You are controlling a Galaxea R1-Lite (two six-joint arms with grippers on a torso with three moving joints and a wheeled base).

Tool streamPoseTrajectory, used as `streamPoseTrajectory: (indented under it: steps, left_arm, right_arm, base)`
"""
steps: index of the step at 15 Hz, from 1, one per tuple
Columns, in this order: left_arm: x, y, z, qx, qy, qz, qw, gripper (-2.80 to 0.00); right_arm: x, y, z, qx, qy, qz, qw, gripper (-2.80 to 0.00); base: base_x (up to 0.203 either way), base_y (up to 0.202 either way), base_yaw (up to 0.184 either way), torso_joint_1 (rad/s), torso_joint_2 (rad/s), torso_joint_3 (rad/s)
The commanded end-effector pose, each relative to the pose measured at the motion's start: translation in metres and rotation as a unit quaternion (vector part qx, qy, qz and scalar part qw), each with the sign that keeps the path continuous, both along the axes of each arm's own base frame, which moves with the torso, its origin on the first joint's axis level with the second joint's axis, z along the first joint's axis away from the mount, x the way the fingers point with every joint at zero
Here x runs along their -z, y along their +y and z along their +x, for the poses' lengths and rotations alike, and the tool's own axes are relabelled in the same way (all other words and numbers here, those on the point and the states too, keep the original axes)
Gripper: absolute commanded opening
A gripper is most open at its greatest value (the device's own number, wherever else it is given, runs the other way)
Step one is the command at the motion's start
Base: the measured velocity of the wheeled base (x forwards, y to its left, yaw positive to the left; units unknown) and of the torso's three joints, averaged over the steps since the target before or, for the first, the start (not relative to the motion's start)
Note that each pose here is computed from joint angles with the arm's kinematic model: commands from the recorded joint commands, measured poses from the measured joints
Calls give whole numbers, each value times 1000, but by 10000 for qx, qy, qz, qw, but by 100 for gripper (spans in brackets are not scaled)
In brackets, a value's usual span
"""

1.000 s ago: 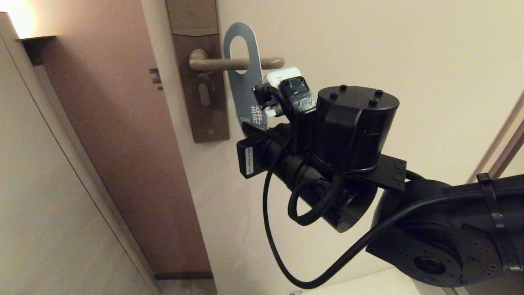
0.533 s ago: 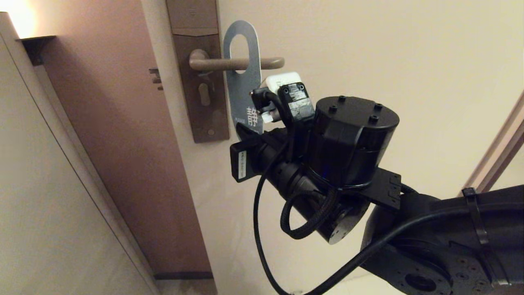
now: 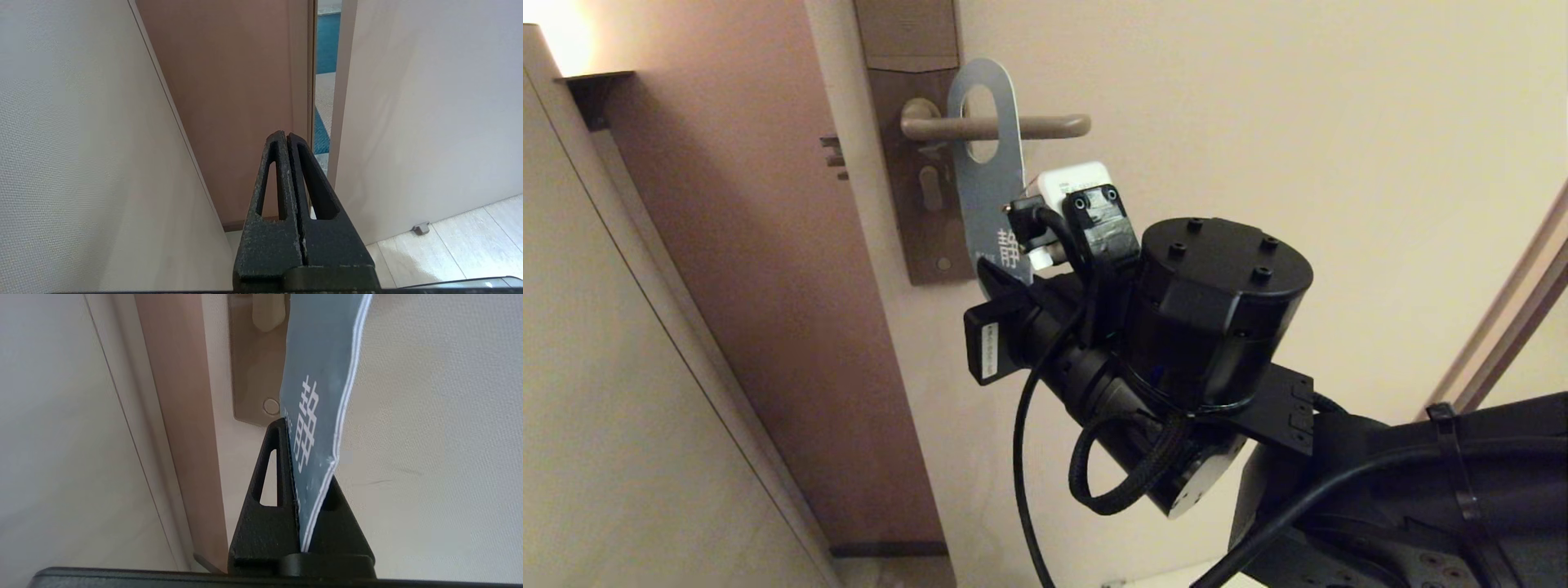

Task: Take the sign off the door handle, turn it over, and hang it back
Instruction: Hang the sign back with the other side facing out

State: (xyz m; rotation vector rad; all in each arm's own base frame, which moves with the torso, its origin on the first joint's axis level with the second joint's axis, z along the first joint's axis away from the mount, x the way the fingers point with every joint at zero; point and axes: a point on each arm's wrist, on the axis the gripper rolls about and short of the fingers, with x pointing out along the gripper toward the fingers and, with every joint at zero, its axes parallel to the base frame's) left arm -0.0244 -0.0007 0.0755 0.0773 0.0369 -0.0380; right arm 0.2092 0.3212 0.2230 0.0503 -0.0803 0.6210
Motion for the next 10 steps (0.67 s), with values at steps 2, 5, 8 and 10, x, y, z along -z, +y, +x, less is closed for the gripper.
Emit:
streamPoseTrajectory:
  steps: [2, 5, 8, 10]
  left_arm:
    - [0, 0, 0, 1, 8, 2, 10000, -280]
    - [0, 0, 0, 1, 15, 2, 10000, -280]
    - [0, 0, 0, 1, 8, 2, 10000, -280]
    - [0, 0, 0, 1, 8, 2, 10000, -280]
  right_arm:
    - [2, 1, 1, 19, 6, 1, 10000, -280]
    - [3, 1, 1, 165, 106, -15, 9998, -280]
    - [7, 0, 2, 540, 296, -74, 9981, -280]
    - [7, -1, 3, 711, 307, -73, 9970, -280]
  base:
    - [0, 0, 0, 0, 0, 0]
    - [0, 0, 0, 0, 0, 0]
    - [0, 0, 0, 0, 0, 0]
    - [0, 0, 0, 0, 0, 0]
